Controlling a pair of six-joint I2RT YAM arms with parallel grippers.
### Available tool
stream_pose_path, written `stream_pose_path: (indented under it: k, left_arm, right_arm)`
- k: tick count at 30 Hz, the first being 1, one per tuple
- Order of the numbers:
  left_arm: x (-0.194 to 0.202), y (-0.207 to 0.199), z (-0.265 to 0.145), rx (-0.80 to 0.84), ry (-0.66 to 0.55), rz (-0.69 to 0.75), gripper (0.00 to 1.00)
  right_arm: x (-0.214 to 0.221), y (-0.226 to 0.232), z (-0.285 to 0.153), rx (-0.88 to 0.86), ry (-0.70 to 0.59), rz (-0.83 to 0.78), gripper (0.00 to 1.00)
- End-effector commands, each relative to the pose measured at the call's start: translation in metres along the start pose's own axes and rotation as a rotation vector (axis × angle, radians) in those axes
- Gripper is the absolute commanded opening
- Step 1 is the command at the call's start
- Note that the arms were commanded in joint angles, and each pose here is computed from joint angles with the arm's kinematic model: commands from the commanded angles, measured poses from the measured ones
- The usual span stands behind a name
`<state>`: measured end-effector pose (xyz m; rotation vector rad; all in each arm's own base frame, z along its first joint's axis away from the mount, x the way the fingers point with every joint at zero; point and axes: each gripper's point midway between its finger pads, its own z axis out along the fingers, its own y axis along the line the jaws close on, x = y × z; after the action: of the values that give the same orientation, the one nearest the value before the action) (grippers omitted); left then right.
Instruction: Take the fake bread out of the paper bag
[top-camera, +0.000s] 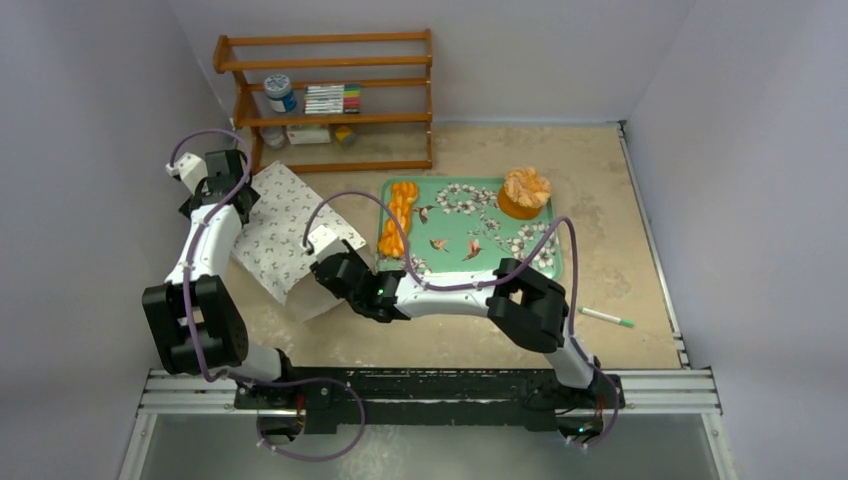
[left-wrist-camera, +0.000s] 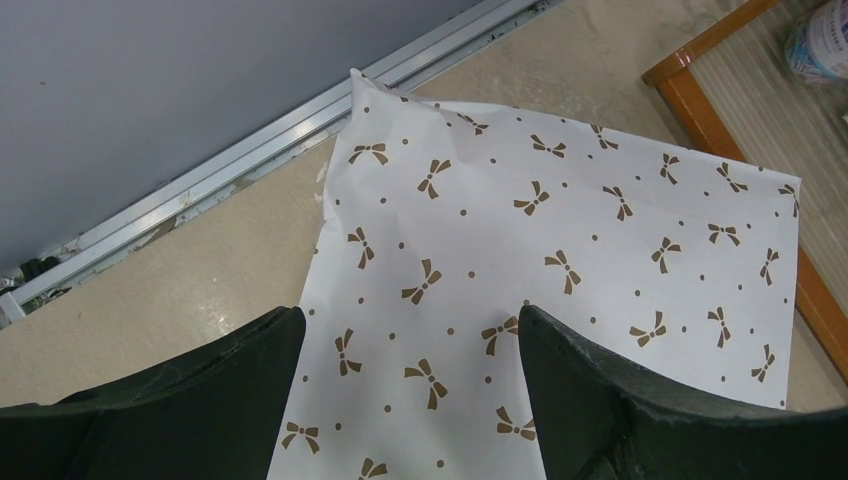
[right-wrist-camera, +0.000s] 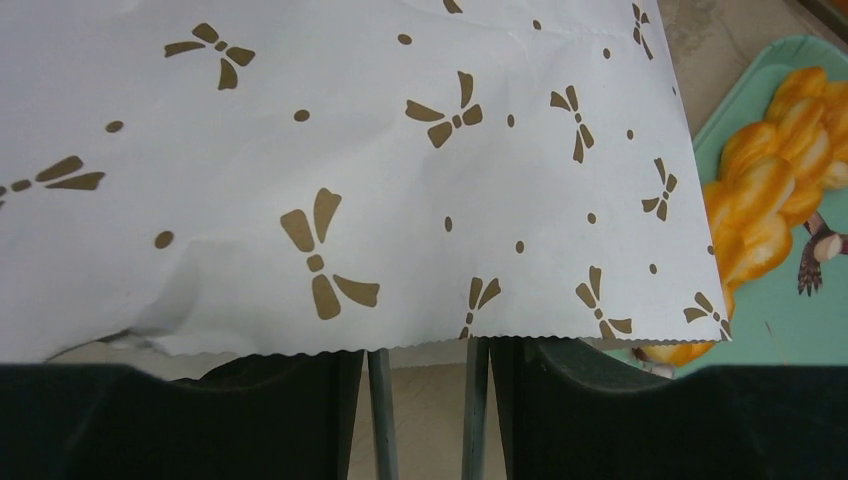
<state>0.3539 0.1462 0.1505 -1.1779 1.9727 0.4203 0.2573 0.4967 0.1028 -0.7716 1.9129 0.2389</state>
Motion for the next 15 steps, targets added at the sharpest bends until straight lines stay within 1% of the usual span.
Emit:
stream_pose_path:
  k: [1, 15]
  left_arm:
    - [-0.006, -0.001, 0.004, -0.003, -0.027, -0.029, 0.79]
    - [0.000, 0.000, 0.008, -0.007, -0.019, -0.024, 0.78]
  right_arm:
    - [-0.051, -0.010, 0.000, 0.027, -0.124, 0.039, 0.49]
    - [-0.076, 0.007, 0.014, -0.099, -0.202, -0.062, 0.49]
